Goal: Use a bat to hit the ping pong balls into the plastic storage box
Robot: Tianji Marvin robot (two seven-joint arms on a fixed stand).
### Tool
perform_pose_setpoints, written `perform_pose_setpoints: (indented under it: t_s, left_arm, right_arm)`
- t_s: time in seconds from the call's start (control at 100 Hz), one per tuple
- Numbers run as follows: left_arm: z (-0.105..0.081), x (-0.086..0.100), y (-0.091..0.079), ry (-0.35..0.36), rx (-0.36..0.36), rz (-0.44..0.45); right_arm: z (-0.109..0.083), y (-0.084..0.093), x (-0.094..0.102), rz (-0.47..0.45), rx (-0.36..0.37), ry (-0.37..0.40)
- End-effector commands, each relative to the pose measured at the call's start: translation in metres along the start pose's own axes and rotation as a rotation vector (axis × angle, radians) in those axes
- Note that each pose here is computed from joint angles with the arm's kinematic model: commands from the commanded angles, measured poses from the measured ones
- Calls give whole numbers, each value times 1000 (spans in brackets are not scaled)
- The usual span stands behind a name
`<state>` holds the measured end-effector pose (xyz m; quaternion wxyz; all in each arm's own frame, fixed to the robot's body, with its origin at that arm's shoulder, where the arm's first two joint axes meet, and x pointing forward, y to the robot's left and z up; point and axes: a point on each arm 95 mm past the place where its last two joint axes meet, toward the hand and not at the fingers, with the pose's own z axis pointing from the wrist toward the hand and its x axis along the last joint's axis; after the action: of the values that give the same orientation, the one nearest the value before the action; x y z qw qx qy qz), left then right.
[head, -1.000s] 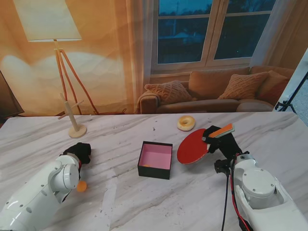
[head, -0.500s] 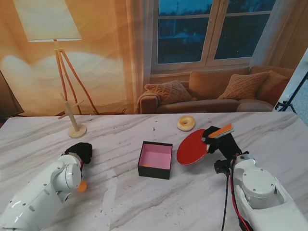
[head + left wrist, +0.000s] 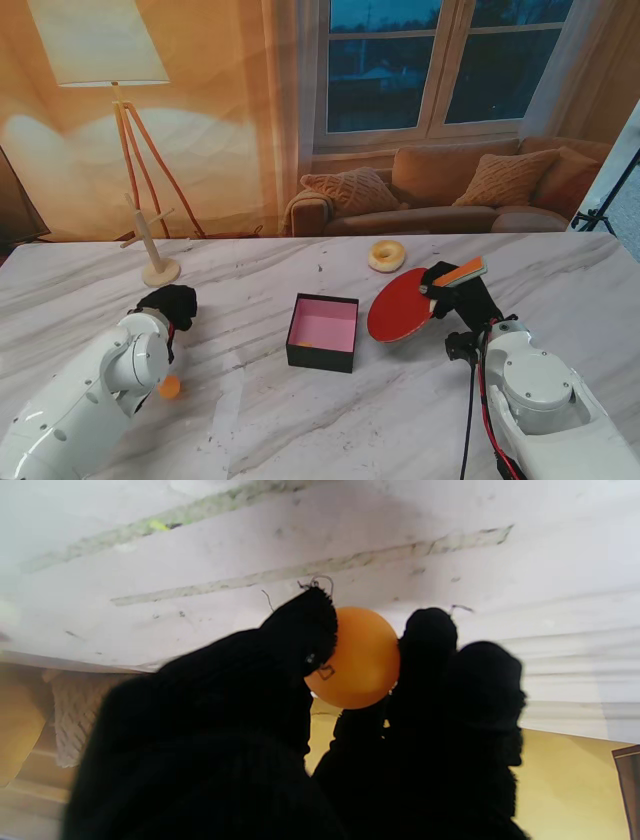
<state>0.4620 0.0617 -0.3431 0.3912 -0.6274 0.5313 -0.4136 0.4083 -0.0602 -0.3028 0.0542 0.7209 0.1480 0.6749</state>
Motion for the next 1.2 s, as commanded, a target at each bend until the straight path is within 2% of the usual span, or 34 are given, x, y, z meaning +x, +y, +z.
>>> perform_pose_setpoints:
  t_s: [0.0, 0.21, 0.45, 0.79, 1.12, 1.19]
  left_arm:
    - [-2, 9, -10, 24, 4, -10]
    - [-4, 25, -34, 65, 12, -27]
    - [-7, 47, -55, 160, 17, -24]
    - [-17, 80, -74, 231, 21, -60]
    - [-21, 112, -81, 315, -1, -109]
    - [-20, 120, -83, 331, -4, -122]
  right_arm:
    - [-1, -3, 1, 5, 12, 1]
    - [0, -5, 1, 3, 20, -1]
    - [1, -5, 2, 7, 24, 7]
    - [2, -3, 4, 11, 24, 19]
    - [1, -2, 4, 12, 26, 23]
    - [1, -1, 3, 4, 50, 20]
